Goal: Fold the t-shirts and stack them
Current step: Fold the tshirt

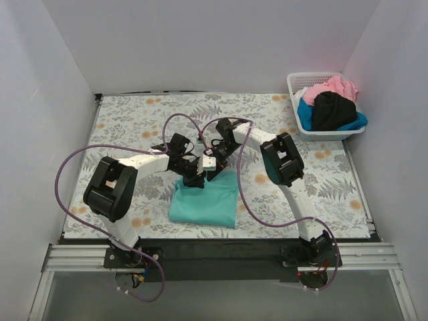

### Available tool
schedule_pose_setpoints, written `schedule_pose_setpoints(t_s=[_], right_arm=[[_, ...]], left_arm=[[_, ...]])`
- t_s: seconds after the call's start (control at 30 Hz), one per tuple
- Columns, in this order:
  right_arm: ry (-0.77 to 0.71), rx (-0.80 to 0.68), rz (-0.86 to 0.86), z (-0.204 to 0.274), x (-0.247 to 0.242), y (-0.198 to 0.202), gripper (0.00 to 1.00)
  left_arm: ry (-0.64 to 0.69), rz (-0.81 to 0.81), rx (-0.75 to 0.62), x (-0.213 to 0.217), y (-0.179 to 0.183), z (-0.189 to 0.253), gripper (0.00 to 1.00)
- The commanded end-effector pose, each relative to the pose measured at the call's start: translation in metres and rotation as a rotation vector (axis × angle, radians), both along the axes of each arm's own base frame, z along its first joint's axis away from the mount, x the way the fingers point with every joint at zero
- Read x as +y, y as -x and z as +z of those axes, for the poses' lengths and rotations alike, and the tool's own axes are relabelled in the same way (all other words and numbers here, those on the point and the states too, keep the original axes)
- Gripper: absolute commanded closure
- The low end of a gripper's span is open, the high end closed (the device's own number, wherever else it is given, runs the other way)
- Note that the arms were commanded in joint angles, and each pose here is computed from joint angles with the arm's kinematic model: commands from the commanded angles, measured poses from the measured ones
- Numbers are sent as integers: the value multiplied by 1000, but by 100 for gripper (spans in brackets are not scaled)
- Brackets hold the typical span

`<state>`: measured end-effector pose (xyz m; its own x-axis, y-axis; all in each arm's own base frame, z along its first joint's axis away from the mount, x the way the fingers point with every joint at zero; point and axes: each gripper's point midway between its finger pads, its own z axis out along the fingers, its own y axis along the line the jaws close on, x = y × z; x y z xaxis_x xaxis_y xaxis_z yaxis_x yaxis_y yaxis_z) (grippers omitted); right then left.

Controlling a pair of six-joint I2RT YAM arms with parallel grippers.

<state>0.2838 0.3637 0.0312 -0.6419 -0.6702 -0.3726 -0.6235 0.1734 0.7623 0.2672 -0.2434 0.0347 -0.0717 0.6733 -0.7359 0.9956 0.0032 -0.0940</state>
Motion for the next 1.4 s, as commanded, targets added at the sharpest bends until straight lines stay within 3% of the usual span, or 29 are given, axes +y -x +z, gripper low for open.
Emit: schedule_pose_setpoints(t_s=[0.0, 0.3, 0.8, 1.0, 1.23, 1.37], right_arm=[[-9, -6, 14, -8, 3, -2, 76], [9, -3, 50, -28, 0, 7, 77], [-16, 13, 91, -28, -7, 26, 76], [-13, -51, 87, -12, -4, 15, 75], [-39, -216, 79, 42, -3, 0, 74], [20, -270, 98, 32, -13, -5, 74]], left_arm=[[32, -44, -71, -9, -5, 14, 84], [90, -115, -225, -19, 6, 48, 100], [151, -16, -465, -24, -49, 62, 100], [160, -26, -517, -19, -43, 60, 100], [214, -101, -596, -15, -16, 70, 100], [215, -109, -613, -13, -12, 72, 100]])
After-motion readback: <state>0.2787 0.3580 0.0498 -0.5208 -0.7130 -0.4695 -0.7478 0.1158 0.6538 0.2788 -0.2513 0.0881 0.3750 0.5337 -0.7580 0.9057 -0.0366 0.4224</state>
